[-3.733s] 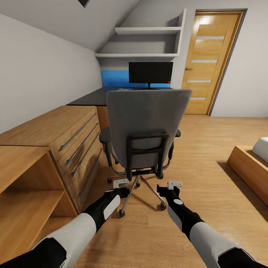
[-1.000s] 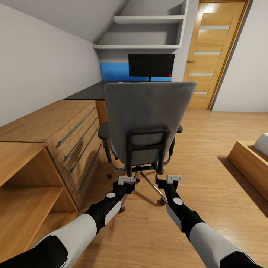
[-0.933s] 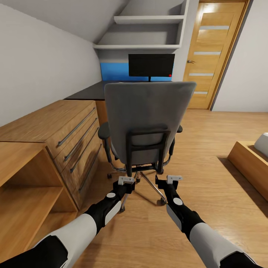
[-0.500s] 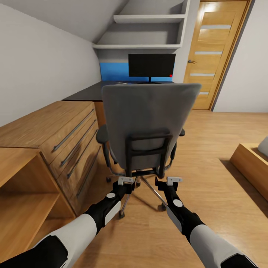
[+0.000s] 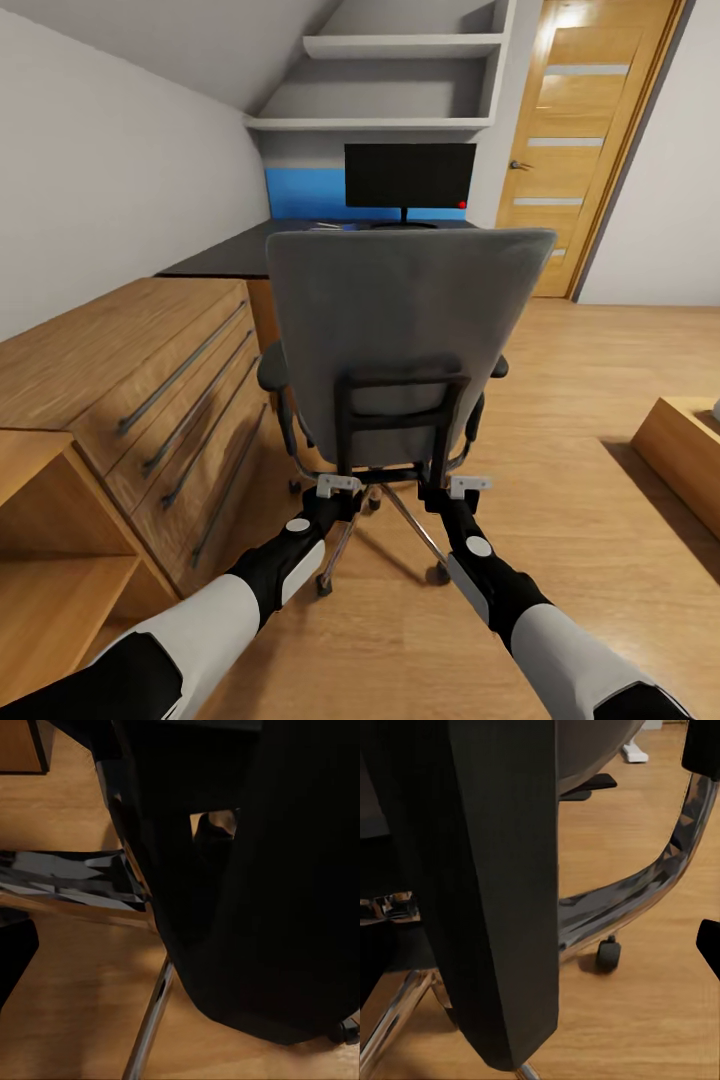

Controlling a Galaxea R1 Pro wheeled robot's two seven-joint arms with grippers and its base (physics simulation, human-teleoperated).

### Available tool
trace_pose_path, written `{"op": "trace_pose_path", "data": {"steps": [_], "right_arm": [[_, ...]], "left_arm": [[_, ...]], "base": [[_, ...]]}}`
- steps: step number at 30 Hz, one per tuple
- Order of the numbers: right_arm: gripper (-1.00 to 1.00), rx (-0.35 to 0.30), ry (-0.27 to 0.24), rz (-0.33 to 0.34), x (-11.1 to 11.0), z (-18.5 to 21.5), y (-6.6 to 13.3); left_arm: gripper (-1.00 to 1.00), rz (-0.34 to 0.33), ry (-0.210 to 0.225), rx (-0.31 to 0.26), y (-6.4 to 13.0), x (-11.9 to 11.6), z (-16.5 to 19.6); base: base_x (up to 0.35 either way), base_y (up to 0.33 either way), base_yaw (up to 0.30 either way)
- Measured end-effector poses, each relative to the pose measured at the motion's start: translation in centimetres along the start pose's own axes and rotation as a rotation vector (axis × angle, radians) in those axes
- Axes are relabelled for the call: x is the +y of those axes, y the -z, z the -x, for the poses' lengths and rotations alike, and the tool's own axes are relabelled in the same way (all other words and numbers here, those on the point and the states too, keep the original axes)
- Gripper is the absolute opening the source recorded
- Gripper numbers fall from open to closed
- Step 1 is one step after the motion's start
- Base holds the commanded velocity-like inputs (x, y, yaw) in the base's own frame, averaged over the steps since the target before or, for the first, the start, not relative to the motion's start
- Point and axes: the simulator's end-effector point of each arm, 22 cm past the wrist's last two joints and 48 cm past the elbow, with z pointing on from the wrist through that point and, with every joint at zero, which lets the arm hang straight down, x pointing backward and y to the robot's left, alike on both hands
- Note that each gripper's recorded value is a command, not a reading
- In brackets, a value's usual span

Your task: In the bedroom, organize the workspace by keeping the computer under the desk, ensuring the monitor is on the desk, placing the keyboard on the desk next to the monitor, placing the mouse on the desk next to the keyboard, moving the folder from the swivel chair onto the desk next to the mouse, stacking the notebook on top of the folder with the pen on top of the notebook, and positioning the swivel chair next to the desk.

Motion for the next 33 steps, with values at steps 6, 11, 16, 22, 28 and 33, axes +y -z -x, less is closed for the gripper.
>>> {"op": "trace_pose_path", "data": {"steps": [6,11,16,22,28,33], "right_arm": [[1.00,0.001,0.000,0.000,-0.02,-0.04,0.00],[1.00,0.001,-0.001,-0.001,-0.04,-0.04,0.00],[1.00,0.002,-0.001,-0.002,-0.12,-0.03,0.01],[1.00,-0.002,0.000,-0.003,-0.18,0.15,0.04],[1.00,-0.005,0.000,-0.002,-0.15,0.35,0.07],[1.00,-0.007,0.001,-0.001,-0.10,0.49,0.09]], "left_arm": [[1.00,0.002,0.000,-0.001,0.00,0.04,0.00],[1.00,0.002,-0.002,-0.001,0.00,0.03,0.02],[1.00,0.004,0.000,-0.001,0.03,0.06,0.02],[1.00,0.009,0.003,-0.004,0.08,0.23,0.18],[1.00,0.009,0.003,-0.006,0.15,0.21,0.33],[1.00,0.002,-0.008,-0.010,0.20,-0.04,0.54]], "base": [[0.226,0.000,0.000],[0.269,-0.036,-0.009],[0.305,-0.128,-0.084],[0.309,-0.166,-0.144],[0.310,-0.120,-0.153],[0.316,-0.017,-0.110]]}}
